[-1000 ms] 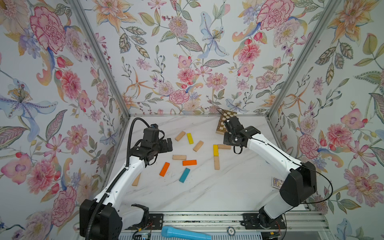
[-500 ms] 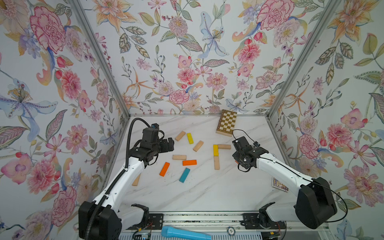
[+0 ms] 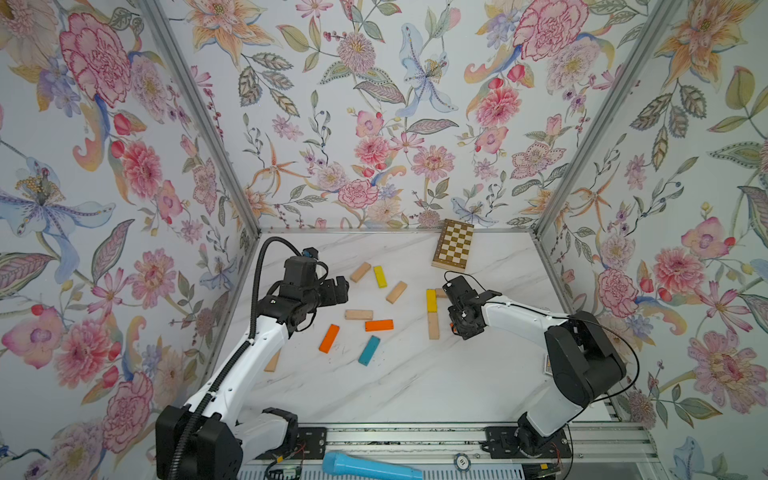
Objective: Assemble the number 6 with building blocks
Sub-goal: Assemble the building block at the center of the board.
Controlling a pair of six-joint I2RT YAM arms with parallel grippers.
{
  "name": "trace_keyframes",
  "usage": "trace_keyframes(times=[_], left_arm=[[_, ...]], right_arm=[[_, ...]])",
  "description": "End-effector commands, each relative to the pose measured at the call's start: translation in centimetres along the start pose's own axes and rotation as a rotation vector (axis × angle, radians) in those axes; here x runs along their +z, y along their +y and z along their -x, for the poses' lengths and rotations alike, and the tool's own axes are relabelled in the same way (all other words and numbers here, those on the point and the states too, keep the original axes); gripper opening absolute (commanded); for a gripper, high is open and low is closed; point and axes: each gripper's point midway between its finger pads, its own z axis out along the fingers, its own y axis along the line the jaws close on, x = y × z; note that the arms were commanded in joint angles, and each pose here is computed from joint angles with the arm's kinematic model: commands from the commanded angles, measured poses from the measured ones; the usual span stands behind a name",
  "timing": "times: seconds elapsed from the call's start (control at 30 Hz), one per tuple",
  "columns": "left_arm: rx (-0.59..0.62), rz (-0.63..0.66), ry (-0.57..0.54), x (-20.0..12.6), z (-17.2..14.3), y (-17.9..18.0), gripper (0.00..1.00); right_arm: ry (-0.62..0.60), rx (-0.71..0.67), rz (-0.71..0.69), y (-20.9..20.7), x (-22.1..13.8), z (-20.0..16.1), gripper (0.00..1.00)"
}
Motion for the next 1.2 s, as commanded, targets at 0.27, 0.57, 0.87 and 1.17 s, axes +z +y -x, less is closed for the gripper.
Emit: trace_keyframes(times=[0.27, 0.57, 0.87, 1.17], left_arm=[[0.005, 0.003, 0.017, 0.3, -0.7, 0.2, 0.96], [0.008, 0.011, 0.024, 0.5, -0.9, 0.4, 0.96], [0.02, 0.027, 0.029, 0.7, -1.0, 0.7, 0.97], [0.055, 0.021, 0.05, 1.5, -1.5, 0.7, 0.99]], right_arm=[[0.017, 0.181, -0.02, 2.6, 1.2, -1.3, 0.34], [0.027, 0.196, -0.006, 3.4, 1.0, -1.1, 0.46], [-0.045, 0.116, 0.13, 5.1, -4.4, 2.5, 0.53], [-0.063, -0.578, 0.258, 4.8, -6.0, 4.7, 0.54]])
